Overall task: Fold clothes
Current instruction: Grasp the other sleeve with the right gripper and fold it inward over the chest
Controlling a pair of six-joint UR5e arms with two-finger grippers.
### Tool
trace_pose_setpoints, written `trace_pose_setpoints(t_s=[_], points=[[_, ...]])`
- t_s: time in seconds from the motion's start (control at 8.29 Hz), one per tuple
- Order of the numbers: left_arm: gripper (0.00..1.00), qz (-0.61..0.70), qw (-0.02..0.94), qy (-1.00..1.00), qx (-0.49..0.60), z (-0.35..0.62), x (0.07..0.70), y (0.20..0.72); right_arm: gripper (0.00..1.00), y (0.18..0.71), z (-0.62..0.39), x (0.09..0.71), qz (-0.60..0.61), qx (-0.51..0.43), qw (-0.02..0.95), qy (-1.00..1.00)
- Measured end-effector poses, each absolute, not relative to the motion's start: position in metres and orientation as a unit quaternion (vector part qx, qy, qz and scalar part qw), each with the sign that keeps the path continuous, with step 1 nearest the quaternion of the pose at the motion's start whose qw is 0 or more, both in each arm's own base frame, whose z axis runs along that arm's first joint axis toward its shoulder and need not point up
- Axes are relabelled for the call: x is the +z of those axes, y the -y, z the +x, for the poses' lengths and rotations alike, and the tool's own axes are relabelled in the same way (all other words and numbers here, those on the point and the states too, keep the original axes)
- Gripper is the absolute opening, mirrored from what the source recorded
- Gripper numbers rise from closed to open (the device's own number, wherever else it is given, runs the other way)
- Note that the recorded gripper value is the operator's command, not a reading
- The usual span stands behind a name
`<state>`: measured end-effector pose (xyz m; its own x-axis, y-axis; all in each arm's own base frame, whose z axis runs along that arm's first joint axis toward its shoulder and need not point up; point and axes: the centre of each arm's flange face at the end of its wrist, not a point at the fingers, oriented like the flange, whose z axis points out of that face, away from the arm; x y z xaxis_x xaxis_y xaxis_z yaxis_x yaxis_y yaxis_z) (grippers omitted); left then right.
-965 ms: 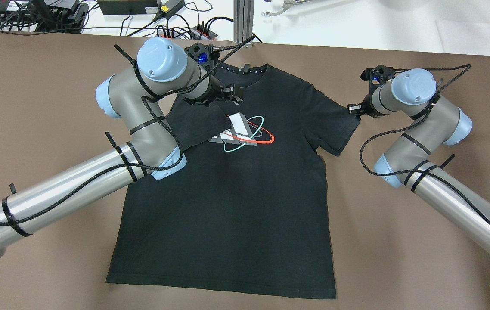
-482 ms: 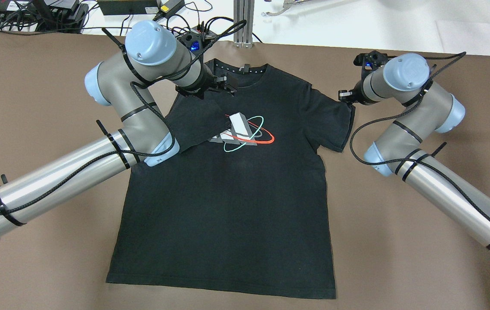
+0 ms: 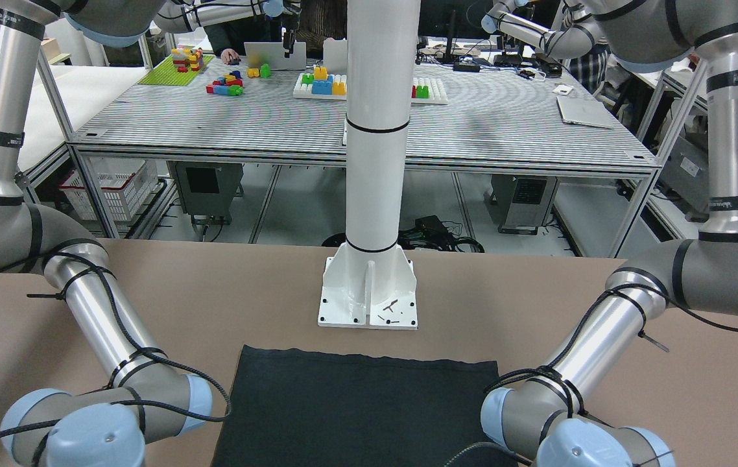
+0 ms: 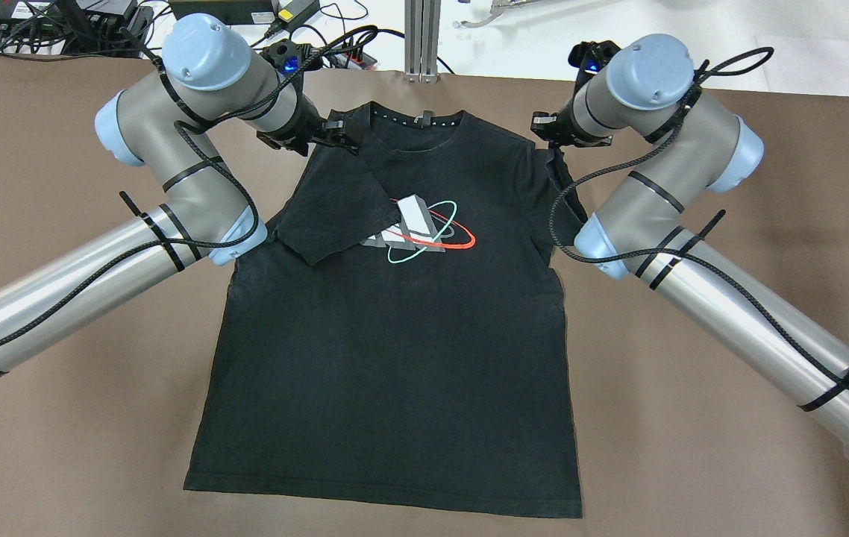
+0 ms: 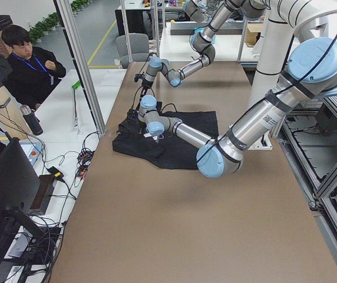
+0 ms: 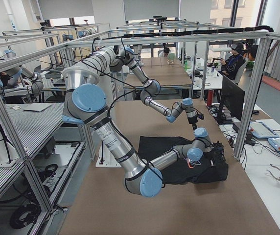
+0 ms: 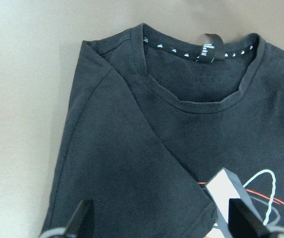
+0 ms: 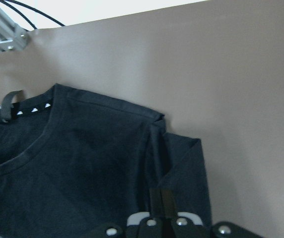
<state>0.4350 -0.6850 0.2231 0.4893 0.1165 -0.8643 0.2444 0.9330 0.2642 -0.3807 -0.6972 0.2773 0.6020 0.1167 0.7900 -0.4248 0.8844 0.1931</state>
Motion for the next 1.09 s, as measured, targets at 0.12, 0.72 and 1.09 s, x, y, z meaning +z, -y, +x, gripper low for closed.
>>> trace_pose_setpoints(t_s=[0.12, 0.72, 1.09], points=[[0.95, 0.183, 0.847, -0.498, -0.035, 0.428, 0.232, 0.689, 0.00, 0.688, -0.403, 0.256, 0.173, 0.170, 0.872, 0.426], [0.95, 0.190, 0.851, -0.489, -0.031, 0.415, 0.244, 0.697, 0.00, 0.665, -0.505, 0.196, 0.173, 0.230, 0.866, 0.408], [0.95, 0.192, 0.852, -0.485, -0.029, 0.411, 0.246, 0.701, 0.00, 0.673, -0.535, 0.180, 0.156, 0.273, 0.859, 0.403]])
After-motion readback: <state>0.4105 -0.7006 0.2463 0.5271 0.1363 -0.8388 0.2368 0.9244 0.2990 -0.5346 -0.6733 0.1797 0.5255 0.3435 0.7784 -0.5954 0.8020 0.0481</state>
